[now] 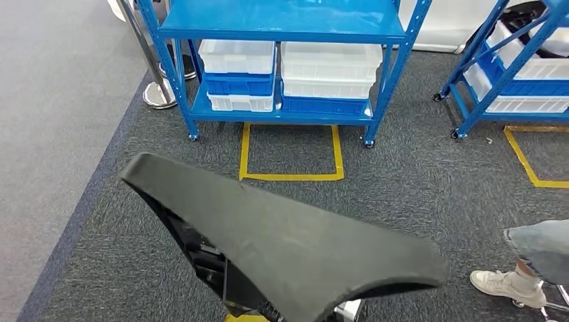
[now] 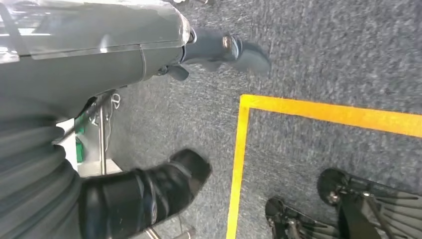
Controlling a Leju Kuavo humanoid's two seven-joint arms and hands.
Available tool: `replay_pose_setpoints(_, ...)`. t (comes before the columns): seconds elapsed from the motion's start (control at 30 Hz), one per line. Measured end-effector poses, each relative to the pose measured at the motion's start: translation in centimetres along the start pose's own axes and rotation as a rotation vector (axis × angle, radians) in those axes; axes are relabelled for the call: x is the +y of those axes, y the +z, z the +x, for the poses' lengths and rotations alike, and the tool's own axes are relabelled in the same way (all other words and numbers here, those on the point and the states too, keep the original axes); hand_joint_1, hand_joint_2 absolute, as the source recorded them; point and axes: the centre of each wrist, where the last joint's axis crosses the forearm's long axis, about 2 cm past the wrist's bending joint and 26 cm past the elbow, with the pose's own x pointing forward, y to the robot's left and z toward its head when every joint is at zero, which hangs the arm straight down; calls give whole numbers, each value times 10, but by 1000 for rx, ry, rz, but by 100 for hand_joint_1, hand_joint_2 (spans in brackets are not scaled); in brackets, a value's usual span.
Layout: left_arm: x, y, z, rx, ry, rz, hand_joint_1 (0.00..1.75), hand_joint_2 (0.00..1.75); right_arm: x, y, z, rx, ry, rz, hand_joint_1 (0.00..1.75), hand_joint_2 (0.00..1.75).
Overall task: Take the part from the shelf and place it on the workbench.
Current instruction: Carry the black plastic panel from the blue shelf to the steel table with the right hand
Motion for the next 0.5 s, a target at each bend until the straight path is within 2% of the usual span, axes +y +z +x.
replay_pose_setpoints(0.5,-1,0,-3,14,-17,6,0,175,5,3,3,-12,35,-1,175,175)
